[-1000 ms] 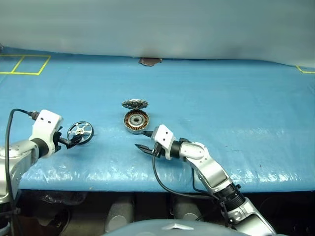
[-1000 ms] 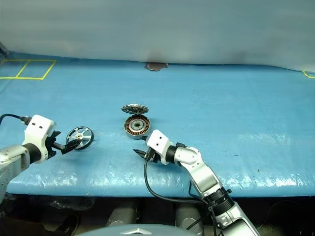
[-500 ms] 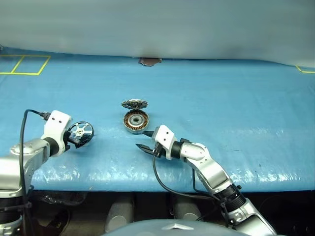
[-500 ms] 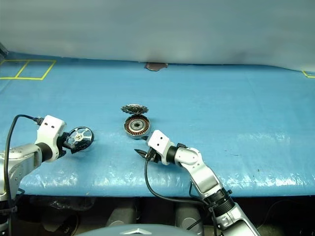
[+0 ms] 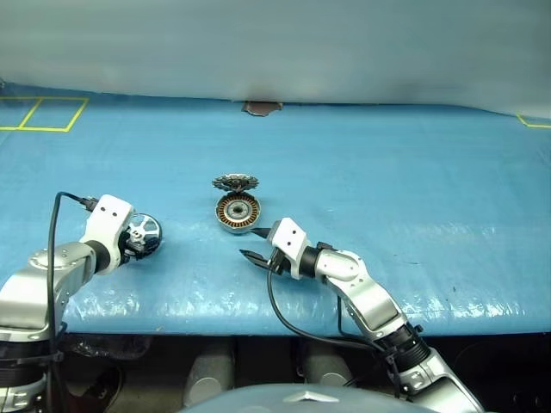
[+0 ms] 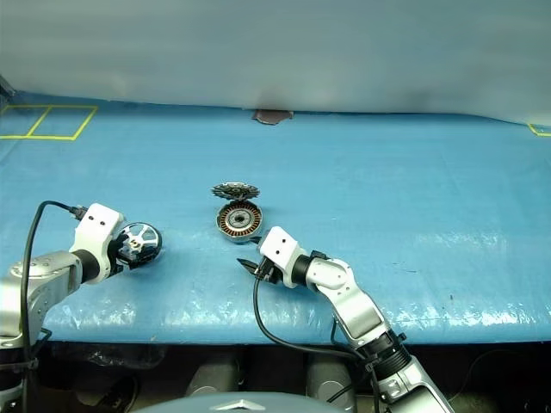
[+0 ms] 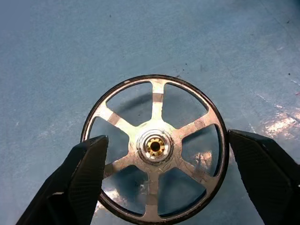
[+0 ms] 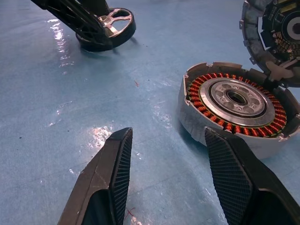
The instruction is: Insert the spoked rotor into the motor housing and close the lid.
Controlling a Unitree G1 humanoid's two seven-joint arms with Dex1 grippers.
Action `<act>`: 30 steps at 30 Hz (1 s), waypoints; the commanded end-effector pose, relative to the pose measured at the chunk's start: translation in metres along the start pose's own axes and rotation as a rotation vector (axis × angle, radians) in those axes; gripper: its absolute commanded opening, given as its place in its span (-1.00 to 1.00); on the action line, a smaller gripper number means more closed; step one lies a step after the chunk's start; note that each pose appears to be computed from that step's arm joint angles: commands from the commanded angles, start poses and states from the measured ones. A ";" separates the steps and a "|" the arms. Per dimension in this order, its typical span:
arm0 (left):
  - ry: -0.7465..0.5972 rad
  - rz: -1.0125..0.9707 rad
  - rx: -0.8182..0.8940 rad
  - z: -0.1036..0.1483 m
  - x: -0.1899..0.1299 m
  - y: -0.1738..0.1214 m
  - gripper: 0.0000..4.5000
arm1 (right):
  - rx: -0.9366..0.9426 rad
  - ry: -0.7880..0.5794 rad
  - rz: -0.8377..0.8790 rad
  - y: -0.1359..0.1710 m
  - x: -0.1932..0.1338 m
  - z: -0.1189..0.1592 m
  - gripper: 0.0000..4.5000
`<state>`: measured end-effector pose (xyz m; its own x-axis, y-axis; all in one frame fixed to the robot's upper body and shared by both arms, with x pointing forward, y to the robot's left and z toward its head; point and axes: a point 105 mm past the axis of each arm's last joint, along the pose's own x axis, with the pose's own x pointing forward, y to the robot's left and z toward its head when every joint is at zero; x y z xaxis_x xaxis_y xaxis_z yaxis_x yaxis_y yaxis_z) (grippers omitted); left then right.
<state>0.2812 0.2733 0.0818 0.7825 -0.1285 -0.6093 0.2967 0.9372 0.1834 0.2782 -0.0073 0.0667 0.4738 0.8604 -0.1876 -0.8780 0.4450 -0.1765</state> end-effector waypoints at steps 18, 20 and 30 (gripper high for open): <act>0.030 0.030 0.006 -0.010 0.001 0.006 0.48 | -0.022 -0.051 -0.041 -0.004 -0.001 0.015 0.15; 0.029 0.023 0.008 -0.010 0.002 0.005 0.48 | -0.023 -0.050 -0.043 -0.004 -0.002 0.015 0.15; 0.030 -0.016 0.000 -0.013 0.003 -0.001 0.48 | -0.023 -0.035 -0.044 -0.003 -0.003 0.011 0.15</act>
<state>0.2805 0.2750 0.0800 0.7825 -0.1327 -0.6083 0.3088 0.9311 0.1940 0.2805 -0.0098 0.0656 0.5040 0.8433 -0.1865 -0.8613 0.4748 -0.1808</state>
